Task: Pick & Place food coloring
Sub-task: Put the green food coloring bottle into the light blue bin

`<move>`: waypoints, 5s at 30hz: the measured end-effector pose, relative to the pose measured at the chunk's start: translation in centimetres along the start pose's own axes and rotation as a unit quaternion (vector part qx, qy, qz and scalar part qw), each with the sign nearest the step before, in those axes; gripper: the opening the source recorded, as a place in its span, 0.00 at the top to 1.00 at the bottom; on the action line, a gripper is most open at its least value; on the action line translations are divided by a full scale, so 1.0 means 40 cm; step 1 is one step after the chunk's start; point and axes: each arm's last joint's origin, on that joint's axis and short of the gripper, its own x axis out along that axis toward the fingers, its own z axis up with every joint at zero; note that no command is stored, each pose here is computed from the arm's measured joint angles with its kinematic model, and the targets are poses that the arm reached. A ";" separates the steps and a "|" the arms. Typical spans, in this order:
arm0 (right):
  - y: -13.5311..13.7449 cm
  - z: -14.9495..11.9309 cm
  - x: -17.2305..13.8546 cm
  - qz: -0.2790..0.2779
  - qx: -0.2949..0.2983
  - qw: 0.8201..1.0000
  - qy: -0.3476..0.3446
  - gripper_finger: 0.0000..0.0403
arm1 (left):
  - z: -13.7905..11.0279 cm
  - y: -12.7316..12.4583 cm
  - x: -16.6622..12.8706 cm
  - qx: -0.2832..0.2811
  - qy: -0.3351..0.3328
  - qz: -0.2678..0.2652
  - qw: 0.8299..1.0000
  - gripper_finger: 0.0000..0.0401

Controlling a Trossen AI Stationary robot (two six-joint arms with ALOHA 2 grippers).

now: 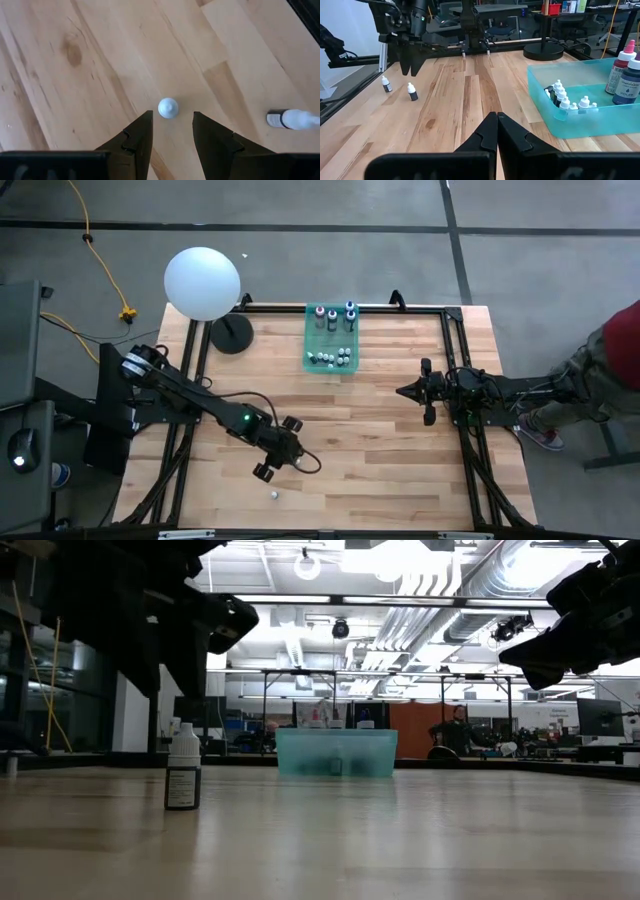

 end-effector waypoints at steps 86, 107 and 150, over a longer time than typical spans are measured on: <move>0.000 0.000 0.000 0.000 0.000 1.000 0.000 1.00 | 0.148 0.198 -0.097 -0.144 0.035 0.047 0.988 0.87; 0.000 0.000 0.000 0.000 0.000 1.000 0.000 1.00 | 0.031 0.586 -0.241 -0.436 -0.025 0.167 0.884 0.87; 0.000 -0.001 0.001 0.000 0.000 1.000 0.002 1.00 | -0.114 0.770 -0.039 -0.598 0.000 0.368 0.712 0.87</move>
